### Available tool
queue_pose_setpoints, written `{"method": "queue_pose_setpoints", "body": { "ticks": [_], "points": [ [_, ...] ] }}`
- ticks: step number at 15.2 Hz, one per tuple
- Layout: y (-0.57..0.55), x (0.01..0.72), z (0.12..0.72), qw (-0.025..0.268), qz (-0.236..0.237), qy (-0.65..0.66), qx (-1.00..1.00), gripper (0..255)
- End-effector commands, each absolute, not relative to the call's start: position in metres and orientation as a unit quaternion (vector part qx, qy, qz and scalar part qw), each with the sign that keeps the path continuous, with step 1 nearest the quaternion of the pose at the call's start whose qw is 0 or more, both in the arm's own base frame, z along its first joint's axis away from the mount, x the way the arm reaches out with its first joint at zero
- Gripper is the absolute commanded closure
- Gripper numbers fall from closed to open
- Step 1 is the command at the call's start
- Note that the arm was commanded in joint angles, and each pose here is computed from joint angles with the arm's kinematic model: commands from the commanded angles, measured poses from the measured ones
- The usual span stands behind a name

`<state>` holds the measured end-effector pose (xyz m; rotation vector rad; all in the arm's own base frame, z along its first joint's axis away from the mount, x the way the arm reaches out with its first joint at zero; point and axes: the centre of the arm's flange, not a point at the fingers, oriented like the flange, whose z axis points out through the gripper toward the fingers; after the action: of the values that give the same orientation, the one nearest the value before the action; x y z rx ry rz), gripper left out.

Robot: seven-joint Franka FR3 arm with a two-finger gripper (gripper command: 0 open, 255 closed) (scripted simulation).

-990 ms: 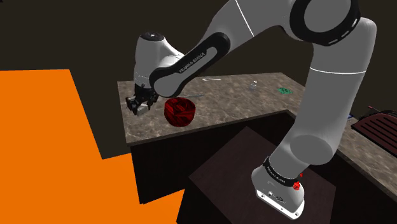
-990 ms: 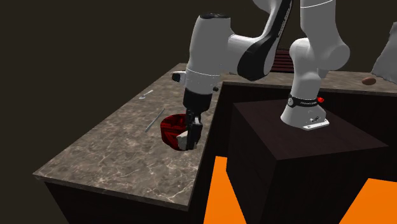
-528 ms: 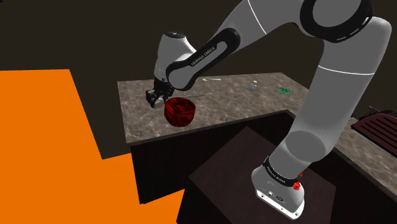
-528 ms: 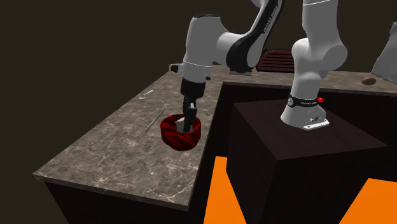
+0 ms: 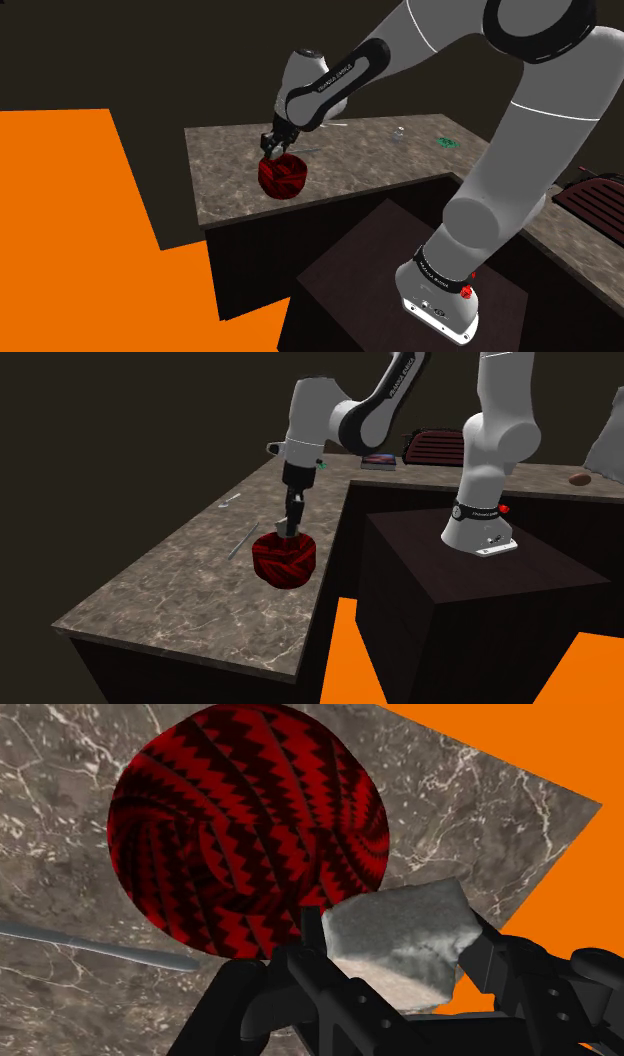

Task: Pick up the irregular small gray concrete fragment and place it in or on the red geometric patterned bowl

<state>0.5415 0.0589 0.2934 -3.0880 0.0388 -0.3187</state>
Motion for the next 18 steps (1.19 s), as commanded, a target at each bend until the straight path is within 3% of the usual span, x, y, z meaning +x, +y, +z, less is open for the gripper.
{"method": "queue_pose_setpoints", "body": {
  "ticks": [1,18],
  "points": [
    [0.032,0.542,0.295,0.019,-0.103,0.012,-0.994,255],
    [-0.003,0.541,0.226,0.019,-0.103,0.012,-0.994,255]
  ]
}}
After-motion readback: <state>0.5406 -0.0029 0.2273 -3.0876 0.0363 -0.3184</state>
